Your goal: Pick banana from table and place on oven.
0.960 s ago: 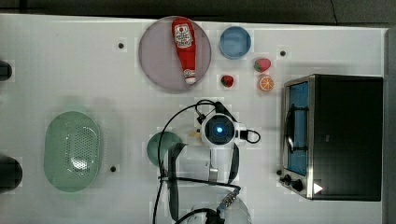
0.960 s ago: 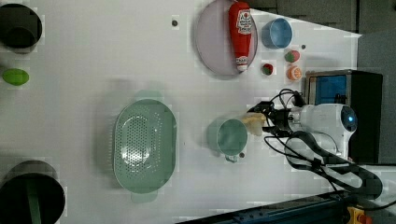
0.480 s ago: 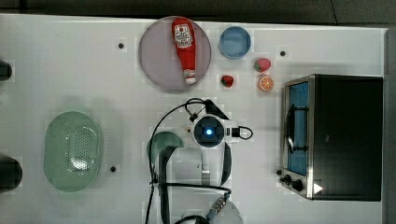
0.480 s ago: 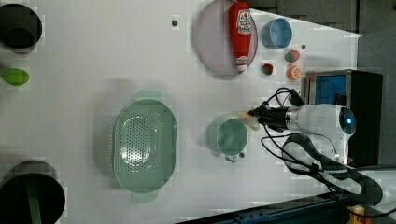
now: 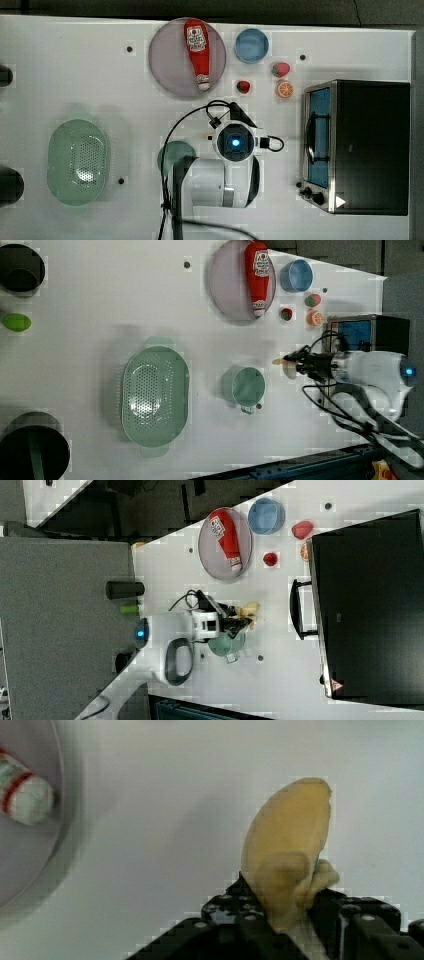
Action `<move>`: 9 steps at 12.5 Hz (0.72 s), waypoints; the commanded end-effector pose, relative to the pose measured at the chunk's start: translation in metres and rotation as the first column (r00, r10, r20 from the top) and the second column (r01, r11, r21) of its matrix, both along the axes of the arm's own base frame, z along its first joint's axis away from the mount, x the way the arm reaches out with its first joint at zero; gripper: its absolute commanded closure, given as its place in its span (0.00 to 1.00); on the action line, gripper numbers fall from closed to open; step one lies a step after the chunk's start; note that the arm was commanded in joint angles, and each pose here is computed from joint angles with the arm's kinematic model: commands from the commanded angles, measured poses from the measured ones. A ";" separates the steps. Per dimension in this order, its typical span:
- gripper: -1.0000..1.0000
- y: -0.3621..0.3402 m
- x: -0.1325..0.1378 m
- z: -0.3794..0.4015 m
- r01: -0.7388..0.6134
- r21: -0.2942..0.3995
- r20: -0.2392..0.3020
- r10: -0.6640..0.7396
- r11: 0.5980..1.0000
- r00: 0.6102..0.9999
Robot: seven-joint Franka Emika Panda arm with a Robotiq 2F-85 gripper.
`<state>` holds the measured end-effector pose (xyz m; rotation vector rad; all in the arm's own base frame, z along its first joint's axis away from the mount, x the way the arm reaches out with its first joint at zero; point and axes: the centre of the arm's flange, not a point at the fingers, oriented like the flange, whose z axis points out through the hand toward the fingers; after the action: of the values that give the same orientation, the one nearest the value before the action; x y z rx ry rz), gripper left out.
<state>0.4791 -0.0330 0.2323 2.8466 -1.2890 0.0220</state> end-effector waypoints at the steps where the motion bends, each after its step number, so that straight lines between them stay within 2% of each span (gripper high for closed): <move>1: 0.71 0.007 0.020 0.137 -0.008 0.006 0.068 0.008 1.000 0.998; 5: 0.71 -0.014 0.002 0.269 0.036 0.019 -0.006 -0.036 0.999 0.999; 9: 0.71 -0.083 -0.001 0.327 0.122 0.030 -0.006 -0.122 0.992 0.992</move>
<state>0.4688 -0.0773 0.6044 2.8492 -1.4164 0.1612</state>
